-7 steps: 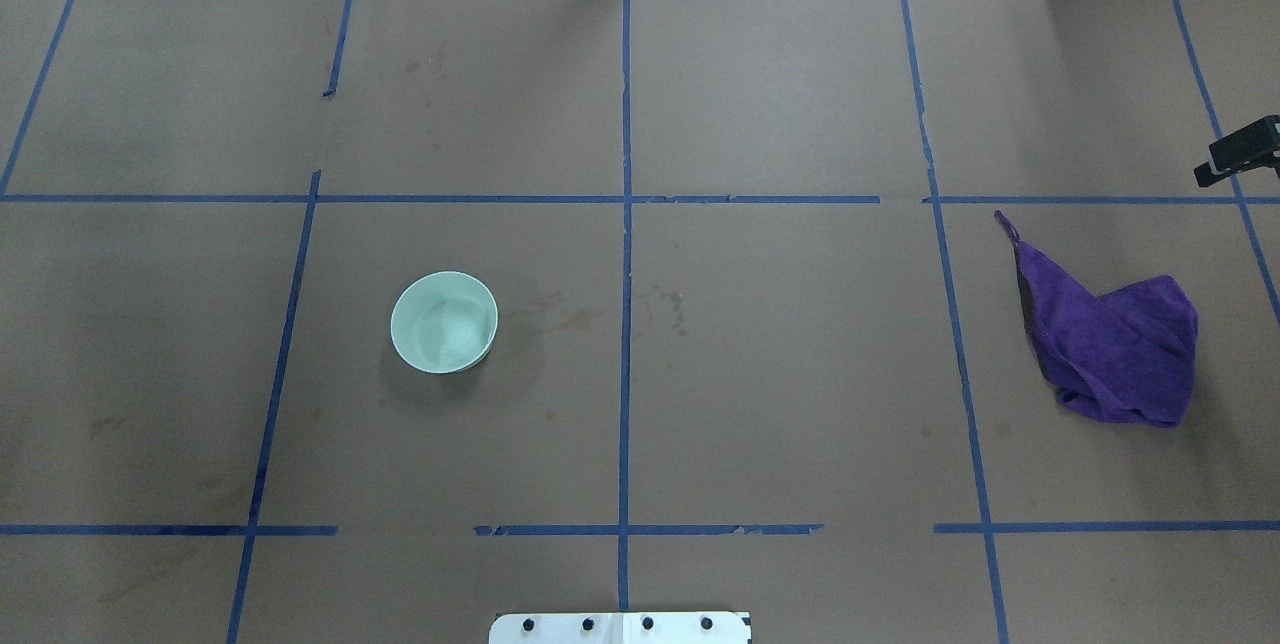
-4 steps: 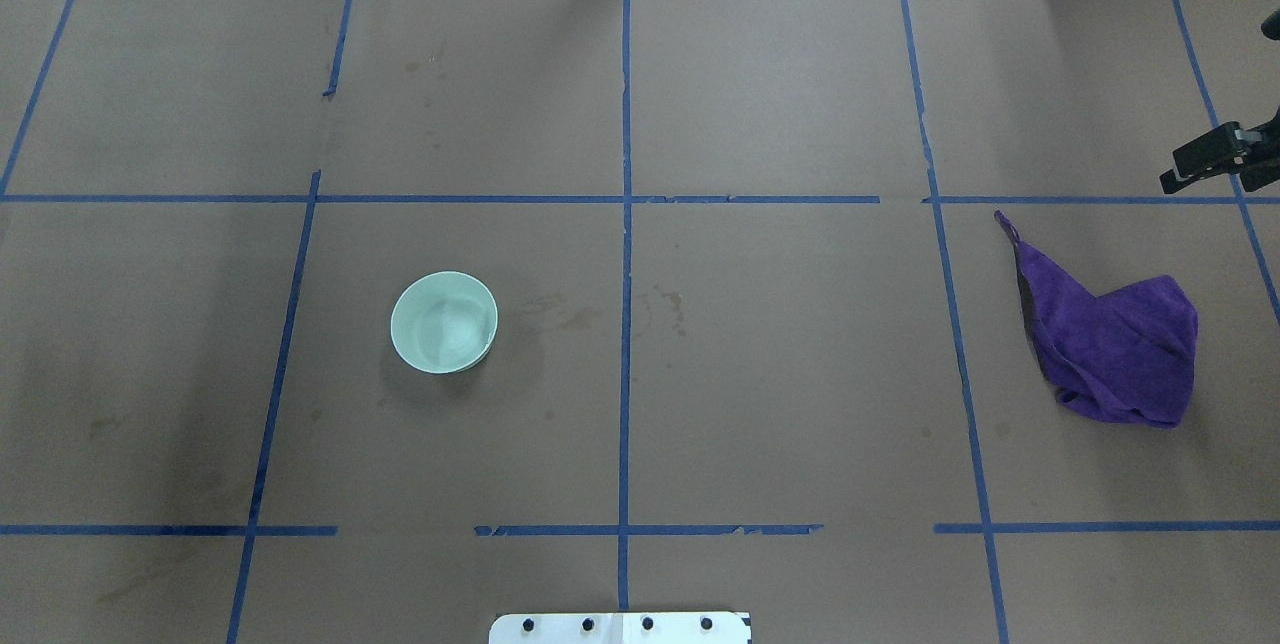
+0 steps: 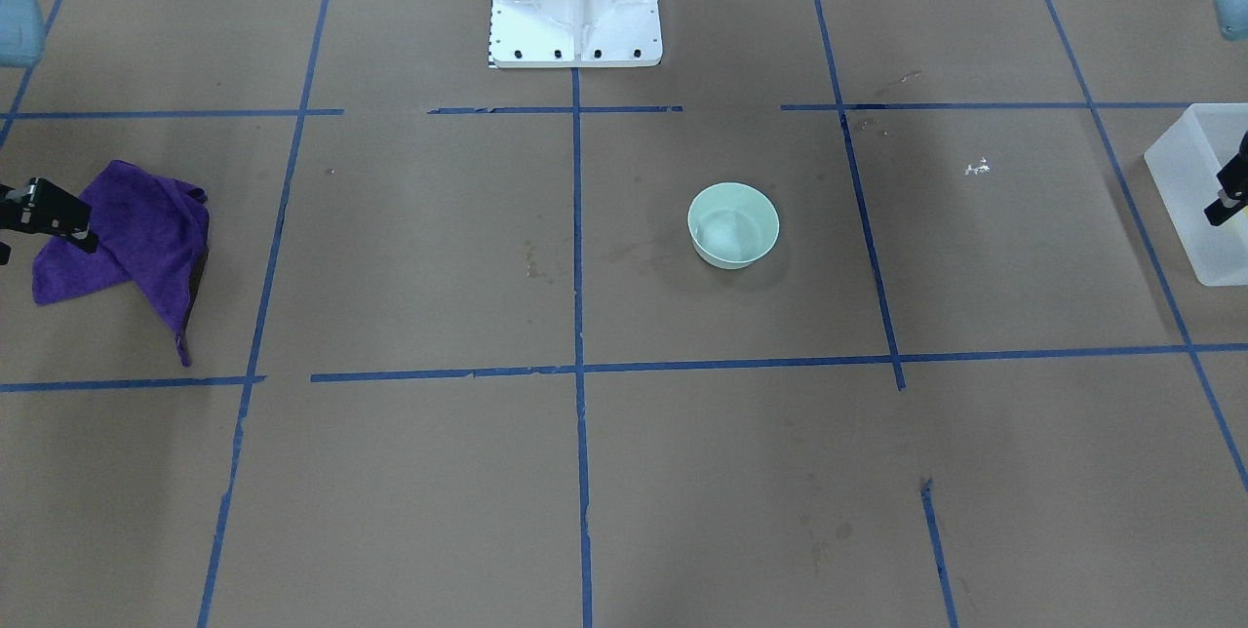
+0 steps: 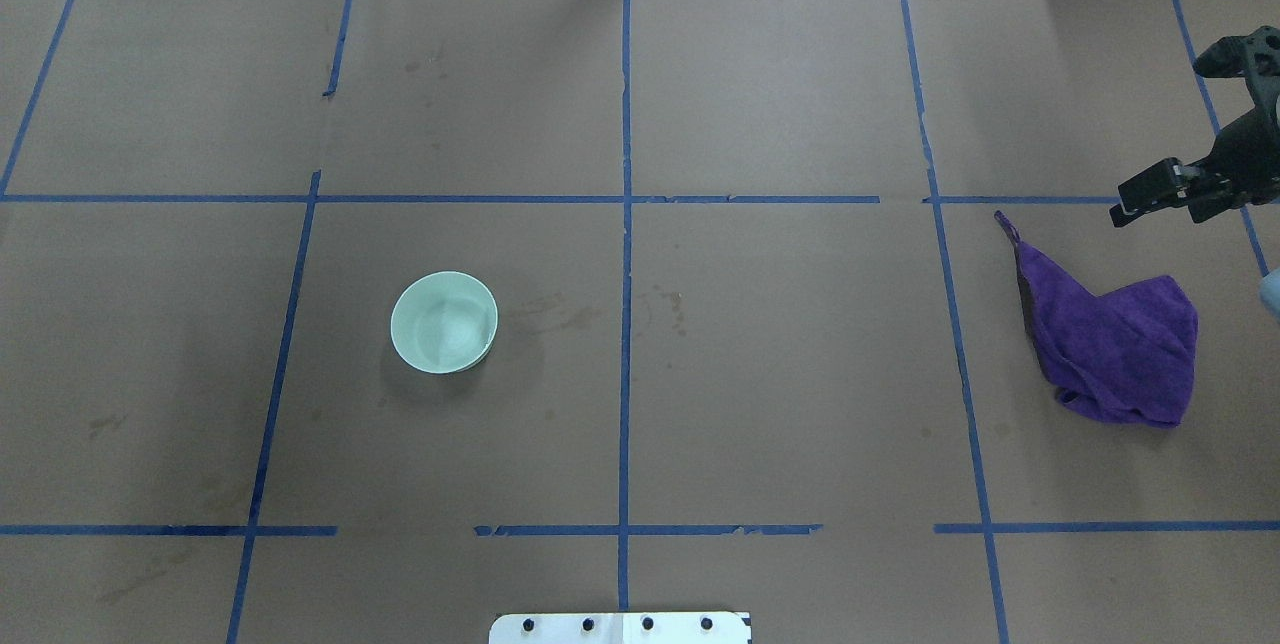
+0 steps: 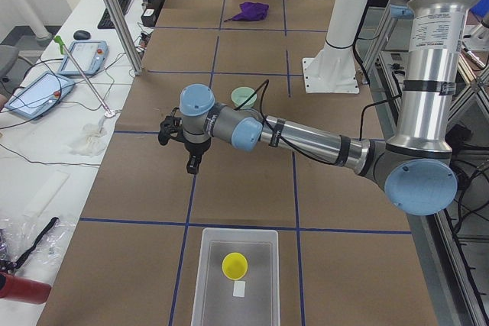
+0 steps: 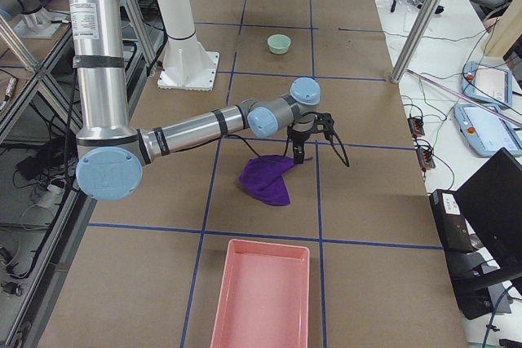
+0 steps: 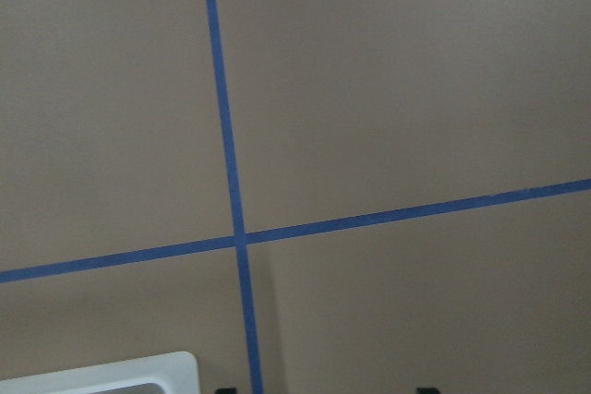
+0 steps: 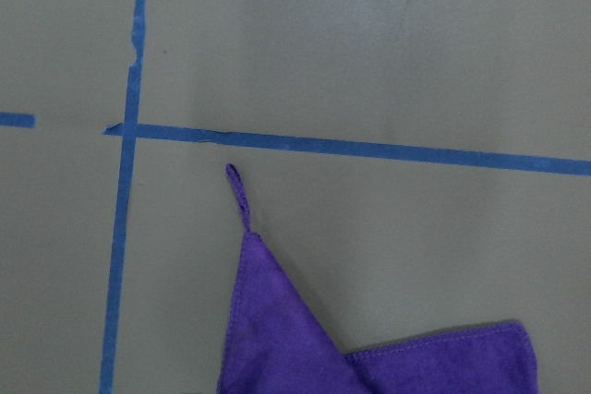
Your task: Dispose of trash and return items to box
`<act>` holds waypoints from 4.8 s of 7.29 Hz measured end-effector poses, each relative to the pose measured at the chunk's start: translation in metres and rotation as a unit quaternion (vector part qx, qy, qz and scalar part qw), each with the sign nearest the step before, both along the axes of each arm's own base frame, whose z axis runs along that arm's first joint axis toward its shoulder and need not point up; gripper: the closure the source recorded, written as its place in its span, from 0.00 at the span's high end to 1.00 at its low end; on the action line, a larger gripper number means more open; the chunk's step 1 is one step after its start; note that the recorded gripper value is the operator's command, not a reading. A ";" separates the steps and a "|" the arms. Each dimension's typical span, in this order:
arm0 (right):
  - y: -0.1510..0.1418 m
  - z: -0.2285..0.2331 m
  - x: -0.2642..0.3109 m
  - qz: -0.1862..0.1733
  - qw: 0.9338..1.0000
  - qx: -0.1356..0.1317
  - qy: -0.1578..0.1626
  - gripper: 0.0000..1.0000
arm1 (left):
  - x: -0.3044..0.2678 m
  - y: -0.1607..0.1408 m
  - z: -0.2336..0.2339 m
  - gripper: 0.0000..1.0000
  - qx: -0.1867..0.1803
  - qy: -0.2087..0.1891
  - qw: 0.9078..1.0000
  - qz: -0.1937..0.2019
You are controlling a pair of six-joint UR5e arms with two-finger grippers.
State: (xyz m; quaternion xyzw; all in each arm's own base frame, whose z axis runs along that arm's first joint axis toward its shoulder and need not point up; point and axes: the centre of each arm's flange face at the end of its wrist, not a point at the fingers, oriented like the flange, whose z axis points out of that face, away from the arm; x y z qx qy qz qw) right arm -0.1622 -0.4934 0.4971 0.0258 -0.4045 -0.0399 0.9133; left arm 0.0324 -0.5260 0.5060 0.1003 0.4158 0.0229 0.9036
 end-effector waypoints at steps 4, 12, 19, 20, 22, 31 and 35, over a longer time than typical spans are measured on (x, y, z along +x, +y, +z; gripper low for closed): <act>0.042 0.003 -0.067 -0.064 0.997 0.025 0.023 1.00 | 0.066 0.008 -0.065 0.76 -0.024 0.032 0.999 -0.008; 0.109 0.057 -0.103 -0.119 0.990 0.035 0.062 0.00 | 0.134 0.009 -0.109 0.76 -0.053 0.055 0.997 0.001; 0.083 0.025 -0.043 -0.078 0.994 0.051 0.049 0.00 | 0.218 0.026 -0.147 0.76 -0.075 0.047 0.996 -0.007; 0.073 0.017 -0.013 -0.073 0.994 0.058 0.048 0.00 | 0.240 0.037 -0.155 0.76 -0.078 0.044 0.996 -0.010; 0.059 0.005 0.049 -0.067 0.993 0.077 0.055 0.00 | 0.285 0.060 -0.160 0.76 -0.086 0.029 0.996 -0.016; 0.088 0.044 0.338 -0.087 0.980 0.131 0.125 0.00 | 0.372 0.072 -0.170 0.76 -0.116 0.015 0.993 -0.017; 0.091 0.129 0.371 -0.122 0.976 0.111 0.139 0.00 | 0.380 0.067 -0.175 0.76 -0.116 0.017 0.993 -0.016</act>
